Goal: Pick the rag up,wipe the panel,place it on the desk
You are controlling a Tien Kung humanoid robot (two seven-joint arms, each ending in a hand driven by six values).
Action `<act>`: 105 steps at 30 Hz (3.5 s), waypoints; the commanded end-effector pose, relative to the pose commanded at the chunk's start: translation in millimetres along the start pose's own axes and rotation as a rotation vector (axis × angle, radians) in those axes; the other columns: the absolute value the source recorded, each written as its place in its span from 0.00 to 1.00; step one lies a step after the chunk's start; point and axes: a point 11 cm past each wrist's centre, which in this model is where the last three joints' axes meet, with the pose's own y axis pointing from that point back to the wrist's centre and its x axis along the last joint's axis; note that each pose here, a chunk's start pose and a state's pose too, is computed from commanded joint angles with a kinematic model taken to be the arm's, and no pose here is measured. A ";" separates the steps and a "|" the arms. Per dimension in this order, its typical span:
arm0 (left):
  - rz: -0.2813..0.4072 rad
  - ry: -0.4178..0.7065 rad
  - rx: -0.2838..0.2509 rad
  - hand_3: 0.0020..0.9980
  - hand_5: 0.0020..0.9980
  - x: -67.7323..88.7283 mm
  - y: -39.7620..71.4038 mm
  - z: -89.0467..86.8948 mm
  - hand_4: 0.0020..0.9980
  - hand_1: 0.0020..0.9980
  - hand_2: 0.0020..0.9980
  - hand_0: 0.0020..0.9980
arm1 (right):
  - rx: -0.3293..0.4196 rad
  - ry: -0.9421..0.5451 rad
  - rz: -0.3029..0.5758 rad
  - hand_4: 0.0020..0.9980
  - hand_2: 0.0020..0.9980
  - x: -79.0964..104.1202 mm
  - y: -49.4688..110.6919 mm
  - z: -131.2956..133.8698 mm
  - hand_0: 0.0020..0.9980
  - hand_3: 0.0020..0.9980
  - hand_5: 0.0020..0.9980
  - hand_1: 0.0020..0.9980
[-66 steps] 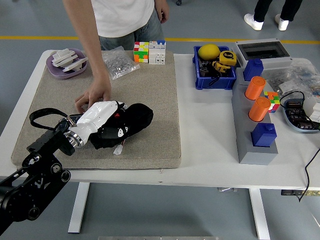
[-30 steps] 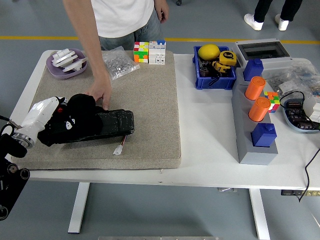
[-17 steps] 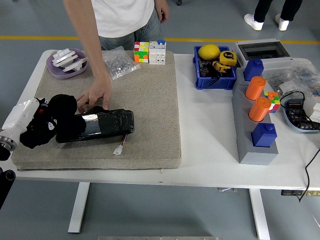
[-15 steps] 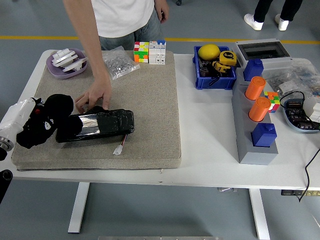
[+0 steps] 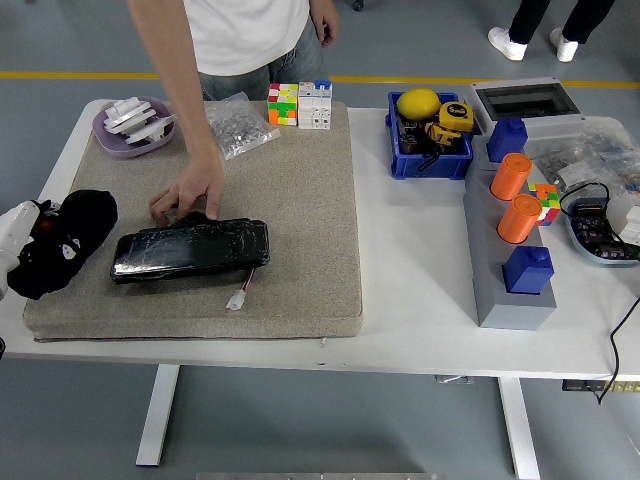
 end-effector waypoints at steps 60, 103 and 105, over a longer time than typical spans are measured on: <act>0.134 0.532 -0.130 0.79 0.55 28.7 30.9 17.0 1.00 0.86 0.79 0.88 | -0.002 0.041 0.015 1.00 0.67 3.9 -0.1 -4.1 0.77 0.62 0.47 0.66; 0.120 0.765 -0.170 0.77 0.57 7.8 21.4 44.5 1.00 0.84 0.78 0.85 | 0.005 -0.021 -0.002 1.00 0.67 -2.5 0.2 0.9 0.77 0.61 0.47 0.66; 0.120 0.762 -0.172 0.77 0.57 8.2 21.2 44.8 1.00 0.84 0.78 0.85 | 0.006 -0.022 -0.002 1.00 0.67 -2.4 0.2 0.5 0.77 0.61 0.47 0.66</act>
